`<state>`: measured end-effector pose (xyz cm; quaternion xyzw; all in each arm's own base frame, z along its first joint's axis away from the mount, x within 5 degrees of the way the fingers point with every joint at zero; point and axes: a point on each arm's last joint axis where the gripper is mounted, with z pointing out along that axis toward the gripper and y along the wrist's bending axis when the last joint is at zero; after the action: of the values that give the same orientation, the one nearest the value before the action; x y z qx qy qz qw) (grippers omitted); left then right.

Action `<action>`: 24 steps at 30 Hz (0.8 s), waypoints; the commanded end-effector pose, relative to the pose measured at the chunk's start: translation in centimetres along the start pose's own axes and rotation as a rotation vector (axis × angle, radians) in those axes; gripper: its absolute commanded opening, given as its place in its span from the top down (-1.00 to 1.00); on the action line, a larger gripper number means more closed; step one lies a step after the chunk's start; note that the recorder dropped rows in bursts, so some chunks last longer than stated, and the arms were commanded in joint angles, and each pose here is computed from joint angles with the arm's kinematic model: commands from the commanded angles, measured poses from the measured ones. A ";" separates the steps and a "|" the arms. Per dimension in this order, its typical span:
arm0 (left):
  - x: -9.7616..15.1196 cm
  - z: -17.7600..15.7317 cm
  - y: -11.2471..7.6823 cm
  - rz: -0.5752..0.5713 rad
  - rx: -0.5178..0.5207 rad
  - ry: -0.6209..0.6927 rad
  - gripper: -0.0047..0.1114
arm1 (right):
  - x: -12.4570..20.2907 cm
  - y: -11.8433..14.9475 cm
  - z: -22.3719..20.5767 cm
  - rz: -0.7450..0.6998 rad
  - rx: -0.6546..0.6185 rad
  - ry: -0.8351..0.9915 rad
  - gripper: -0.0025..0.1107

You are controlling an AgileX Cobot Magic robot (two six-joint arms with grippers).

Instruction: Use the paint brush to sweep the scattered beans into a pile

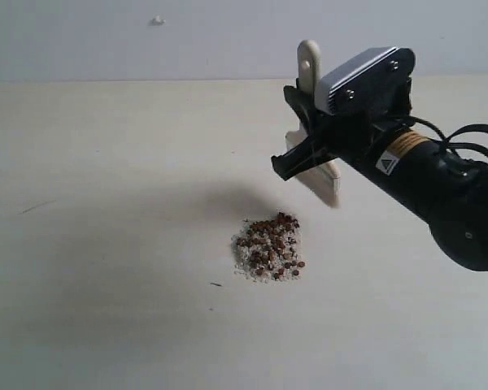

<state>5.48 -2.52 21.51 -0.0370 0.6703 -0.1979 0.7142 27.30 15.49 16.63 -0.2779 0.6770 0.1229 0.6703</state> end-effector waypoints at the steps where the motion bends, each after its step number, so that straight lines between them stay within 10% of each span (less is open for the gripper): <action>1: 0.1 -0.1 -0.1 0.004 0.013 0.001 0.92 | 1.2 0.2 1.4 -0.007 -0.016 0.000 0.96; 24: 0.1 -0.1 -0.1 0.004 0.013 0.001 0.92 | 2.6 2.1 1.7 0.120 -0.200 0.038 0.96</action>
<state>5.48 -2.52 21.51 -0.0370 0.6703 -0.1979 0.7142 27.80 17.22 13.53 -0.2980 0.6942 0.2039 0.6227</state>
